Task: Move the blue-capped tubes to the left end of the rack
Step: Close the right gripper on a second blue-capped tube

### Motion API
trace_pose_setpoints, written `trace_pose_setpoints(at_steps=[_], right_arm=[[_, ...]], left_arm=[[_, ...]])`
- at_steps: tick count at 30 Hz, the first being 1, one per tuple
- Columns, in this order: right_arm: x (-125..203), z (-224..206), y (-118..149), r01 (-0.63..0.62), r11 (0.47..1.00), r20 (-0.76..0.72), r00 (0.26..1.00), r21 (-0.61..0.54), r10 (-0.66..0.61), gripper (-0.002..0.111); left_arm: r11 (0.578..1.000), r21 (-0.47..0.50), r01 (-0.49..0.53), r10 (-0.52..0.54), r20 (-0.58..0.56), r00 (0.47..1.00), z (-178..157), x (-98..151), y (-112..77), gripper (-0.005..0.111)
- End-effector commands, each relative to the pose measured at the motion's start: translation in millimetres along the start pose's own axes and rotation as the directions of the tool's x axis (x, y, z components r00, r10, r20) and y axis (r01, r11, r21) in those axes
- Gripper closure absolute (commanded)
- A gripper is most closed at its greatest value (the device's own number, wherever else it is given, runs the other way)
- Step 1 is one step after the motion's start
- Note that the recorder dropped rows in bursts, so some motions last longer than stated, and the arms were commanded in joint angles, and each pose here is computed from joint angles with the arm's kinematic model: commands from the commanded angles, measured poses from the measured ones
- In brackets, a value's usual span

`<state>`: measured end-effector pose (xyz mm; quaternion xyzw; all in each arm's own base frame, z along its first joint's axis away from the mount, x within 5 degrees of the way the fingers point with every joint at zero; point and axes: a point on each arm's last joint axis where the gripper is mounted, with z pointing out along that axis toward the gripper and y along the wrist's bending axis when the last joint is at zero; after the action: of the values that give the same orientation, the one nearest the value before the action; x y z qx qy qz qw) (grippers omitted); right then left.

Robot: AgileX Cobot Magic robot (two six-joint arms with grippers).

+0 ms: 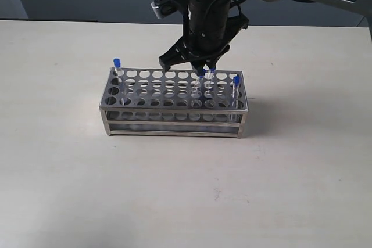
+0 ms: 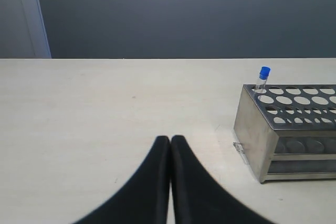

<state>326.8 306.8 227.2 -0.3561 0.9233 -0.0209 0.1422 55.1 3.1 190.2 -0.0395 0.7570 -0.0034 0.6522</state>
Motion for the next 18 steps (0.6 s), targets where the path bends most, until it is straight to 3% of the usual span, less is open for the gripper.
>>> trace_pose_setpoints(at_steps=[1, 11, 13, 16, 18], right_arm=[[1.0, 5.2, -0.2, -0.013, 1.0, -0.015, 1.0, -0.016, 0.013, 0.079], [2.1, 8.9, 0.3, -0.012, 1.0, -0.034, 0.999, -0.015, 0.011, 0.08], [1.6, 8.9, -0.3, -0.009, 1.0, -0.028, 1.0, -0.009, 0.008, 0.086], [1.4, 8.9, -0.4, 0.015, 1.0, -0.026, 1.0, -0.009, -0.015, 0.109], [1.4, 8.9, -0.4, 0.025, 1.0, -0.026, 0.999, -0.009, -0.025, 0.108]], left_arm=[[1.0, 0.007, -0.004, 0.003, 0.006, 1.0, 0.0, -2.1, -0.5, 0.106], [1.0, 0.007, -0.004, 0.003, 0.006, 1.0, 0.0, -2.1, -0.5, 0.106], [1.0, 0.007, -0.004, 0.003, 0.006, 1.0, 0.0, -2.1, -0.5, 0.106], [1.0, 0.007, -0.004, 0.003, 0.006, 1.0, 0.0, -2.1, -0.5, 0.106], [1.0, 0.007, -0.004, 0.003, 0.006, 1.0, 0.0, -2.1, -0.5, 0.106]])
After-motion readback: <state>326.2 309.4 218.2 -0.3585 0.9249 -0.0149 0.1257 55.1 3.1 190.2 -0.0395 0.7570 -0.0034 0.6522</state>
